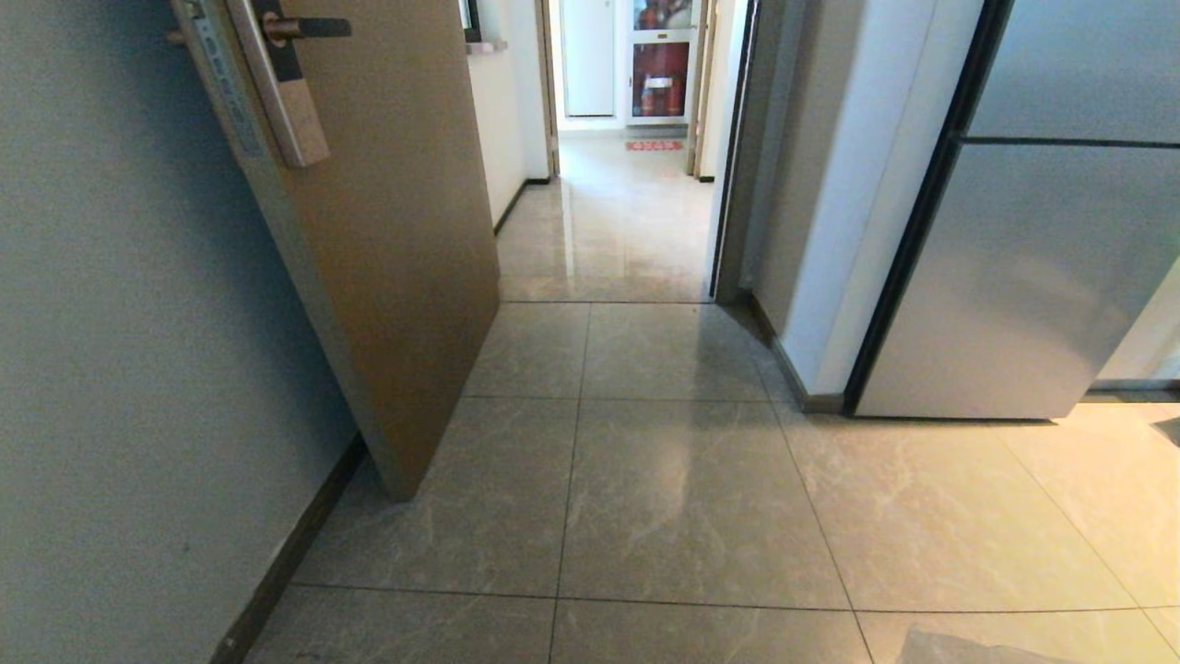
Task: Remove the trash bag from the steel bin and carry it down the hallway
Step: Put the trash bag at the door
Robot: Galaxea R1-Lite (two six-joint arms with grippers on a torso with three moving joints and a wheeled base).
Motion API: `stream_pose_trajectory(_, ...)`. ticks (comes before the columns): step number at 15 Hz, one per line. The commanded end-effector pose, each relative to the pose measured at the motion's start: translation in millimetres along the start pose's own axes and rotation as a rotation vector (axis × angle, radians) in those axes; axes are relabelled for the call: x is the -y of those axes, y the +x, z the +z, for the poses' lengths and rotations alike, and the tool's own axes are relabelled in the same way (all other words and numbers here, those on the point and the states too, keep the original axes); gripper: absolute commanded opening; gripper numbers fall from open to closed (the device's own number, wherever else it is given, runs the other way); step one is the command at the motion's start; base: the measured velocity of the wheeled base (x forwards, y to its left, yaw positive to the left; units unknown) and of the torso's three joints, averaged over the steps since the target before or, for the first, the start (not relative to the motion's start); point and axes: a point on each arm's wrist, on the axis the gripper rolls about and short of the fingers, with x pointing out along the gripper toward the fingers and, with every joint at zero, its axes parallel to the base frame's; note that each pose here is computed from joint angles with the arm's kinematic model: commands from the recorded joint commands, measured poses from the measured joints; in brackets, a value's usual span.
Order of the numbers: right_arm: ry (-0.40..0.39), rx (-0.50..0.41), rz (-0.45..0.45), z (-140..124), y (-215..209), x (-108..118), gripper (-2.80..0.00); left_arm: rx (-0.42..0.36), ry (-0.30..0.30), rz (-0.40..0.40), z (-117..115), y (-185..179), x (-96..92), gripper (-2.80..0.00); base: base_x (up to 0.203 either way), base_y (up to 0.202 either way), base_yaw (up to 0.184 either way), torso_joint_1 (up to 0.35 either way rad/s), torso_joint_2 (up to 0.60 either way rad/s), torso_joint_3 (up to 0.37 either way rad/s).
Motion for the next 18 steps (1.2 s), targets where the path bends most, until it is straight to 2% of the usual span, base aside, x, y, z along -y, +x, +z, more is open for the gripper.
stream_pose_trajectory(1,-0.001,0.0,0.0,0.0,0.0,0.0,-2.8,0.001,0.0,0.002,0.2,0.0,0.0,-2.8,0.197,-0.183,0.003,-0.002,0.0,-0.002)
stream_pose_trajectory(5,0.0,-0.002,0.0,0.0,0.1,0.0,-2.8,0.001,0.0,0.002,0.2,0.0,0.0,-2.8,0.186,-0.186,0.0,0.004,0.0,0.001)
stream_pose_trajectory(7,0.0,0.0,-0.001,0.0,0.0,0.0,-2.8,0.001,0.0,0.002,0.2,0.0,0.0,-2.8,0.029,-0.061,0.001,-0.002,0.0,0.0)
stream_pose_trajectory(18,-0.001,0.0,0.0,0.0,0.0,0.0,-2.8,0.001,0.0,0.002,0.2,0.0,0.0,-2.8,0.0,0.0,0.0,0.0,0.0,0.0)
